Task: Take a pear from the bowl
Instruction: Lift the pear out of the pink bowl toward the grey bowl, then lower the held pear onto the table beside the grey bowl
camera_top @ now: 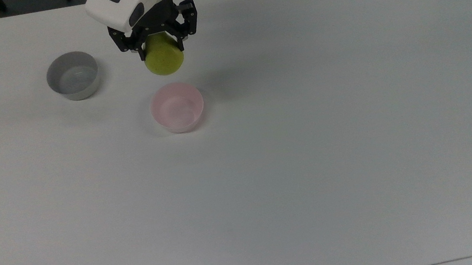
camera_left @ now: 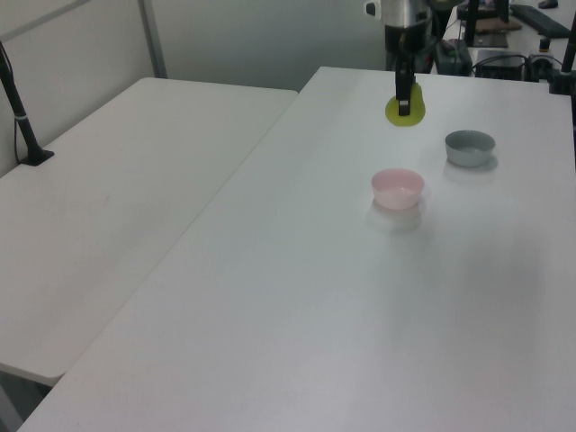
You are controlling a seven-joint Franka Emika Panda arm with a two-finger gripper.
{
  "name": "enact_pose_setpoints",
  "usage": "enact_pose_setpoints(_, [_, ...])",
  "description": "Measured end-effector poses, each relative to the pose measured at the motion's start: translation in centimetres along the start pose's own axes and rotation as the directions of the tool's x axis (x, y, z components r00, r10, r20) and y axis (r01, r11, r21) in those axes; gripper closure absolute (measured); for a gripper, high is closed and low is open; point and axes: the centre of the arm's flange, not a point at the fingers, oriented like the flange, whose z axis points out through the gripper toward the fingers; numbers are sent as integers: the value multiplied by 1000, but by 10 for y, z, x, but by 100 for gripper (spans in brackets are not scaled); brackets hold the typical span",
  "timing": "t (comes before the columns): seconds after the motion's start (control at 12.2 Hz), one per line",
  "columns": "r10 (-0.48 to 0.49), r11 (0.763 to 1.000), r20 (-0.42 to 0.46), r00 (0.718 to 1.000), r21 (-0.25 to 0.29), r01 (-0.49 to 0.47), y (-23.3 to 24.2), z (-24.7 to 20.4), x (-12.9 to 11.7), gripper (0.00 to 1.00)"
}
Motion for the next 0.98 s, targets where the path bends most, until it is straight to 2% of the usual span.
enact_pose_setpoints(0.33, [34,999,17,999,0,-34,23,10,0,30])
enact_pose_setpoints(0.74, [59,998,-31,998,-8,-59,112,15,-17,30])
enact_pose_setpoints(0.98, [84,996,-53,995,-18,-86,139,28,-16,30])
